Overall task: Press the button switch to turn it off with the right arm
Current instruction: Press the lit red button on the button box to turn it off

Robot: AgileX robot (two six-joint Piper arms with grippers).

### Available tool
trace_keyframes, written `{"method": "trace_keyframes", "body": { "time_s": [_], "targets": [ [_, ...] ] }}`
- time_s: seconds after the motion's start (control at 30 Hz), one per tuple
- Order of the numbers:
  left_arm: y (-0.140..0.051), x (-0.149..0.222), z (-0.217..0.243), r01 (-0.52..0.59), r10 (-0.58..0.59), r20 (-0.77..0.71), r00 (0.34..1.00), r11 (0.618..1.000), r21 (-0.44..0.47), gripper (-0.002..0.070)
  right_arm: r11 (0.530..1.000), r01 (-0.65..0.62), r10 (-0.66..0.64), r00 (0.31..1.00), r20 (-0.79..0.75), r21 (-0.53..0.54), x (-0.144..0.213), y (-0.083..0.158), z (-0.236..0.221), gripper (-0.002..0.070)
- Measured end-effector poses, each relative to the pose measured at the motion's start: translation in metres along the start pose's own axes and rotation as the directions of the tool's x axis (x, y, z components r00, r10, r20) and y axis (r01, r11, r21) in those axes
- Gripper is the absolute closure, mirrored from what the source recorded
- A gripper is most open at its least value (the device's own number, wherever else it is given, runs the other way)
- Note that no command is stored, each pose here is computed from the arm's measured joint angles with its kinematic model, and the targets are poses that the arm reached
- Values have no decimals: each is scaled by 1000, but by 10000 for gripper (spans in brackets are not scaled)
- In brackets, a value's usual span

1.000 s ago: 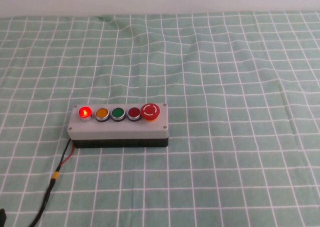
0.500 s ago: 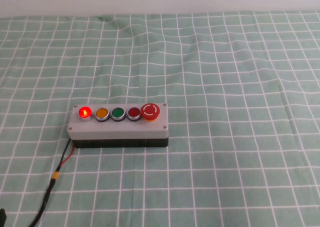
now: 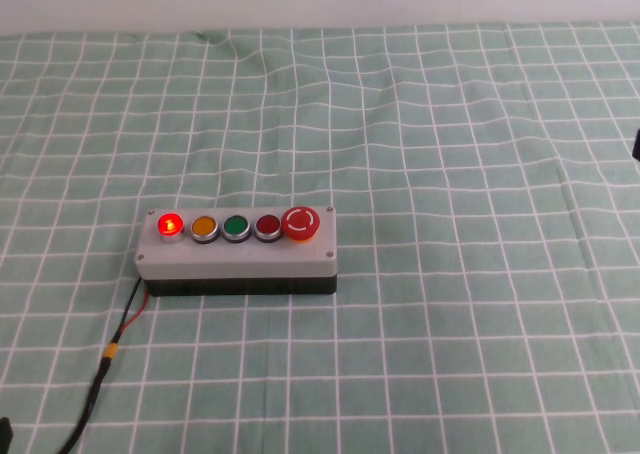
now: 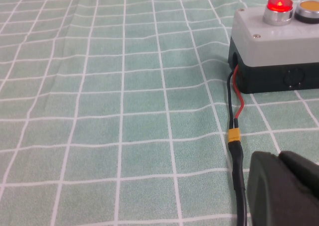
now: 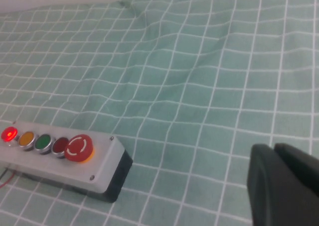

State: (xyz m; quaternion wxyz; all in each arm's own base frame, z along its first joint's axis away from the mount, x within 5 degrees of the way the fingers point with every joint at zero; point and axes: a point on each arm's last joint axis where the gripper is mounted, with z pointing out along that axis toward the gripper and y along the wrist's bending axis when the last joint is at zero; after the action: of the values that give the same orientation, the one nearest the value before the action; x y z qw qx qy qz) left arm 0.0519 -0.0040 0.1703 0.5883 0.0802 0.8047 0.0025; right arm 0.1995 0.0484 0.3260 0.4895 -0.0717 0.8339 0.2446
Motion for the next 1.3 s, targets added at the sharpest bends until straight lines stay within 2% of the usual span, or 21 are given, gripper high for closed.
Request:
{"method": "trace_keyframes", "body": {
  "time_s": [0.13,0.33,0.53,0.73,1.1,1.3],
  "targets": [
    [0,0,0,0,0,0,1000,1000,0,678,992,118,-118,993,10,-35,-25,14,9,688],
    [0,0,0,0,0,0,1000,1000,0,678,957,277,-279,960,-14,-86,-49,45,35,688],
    [0,0,0,0,0,0,1000,1000,0,678,918,375,-394,902,-175,-130,-40,81,87,688],
    [0,0,0,0,0,0,1000,1000,0,678,866,468,-499,828,-254,-177,-30,135,135,688],
    [0,0,0,0,0,0,1000,1000,0,678,803,515,-577,797,-178,-298,-27,228,222,688],
    [0,0,0,0,0,0,1000,1000,0,678,806,499,-565,810,-158,-319,-16,246,267,688]
  ]
}}
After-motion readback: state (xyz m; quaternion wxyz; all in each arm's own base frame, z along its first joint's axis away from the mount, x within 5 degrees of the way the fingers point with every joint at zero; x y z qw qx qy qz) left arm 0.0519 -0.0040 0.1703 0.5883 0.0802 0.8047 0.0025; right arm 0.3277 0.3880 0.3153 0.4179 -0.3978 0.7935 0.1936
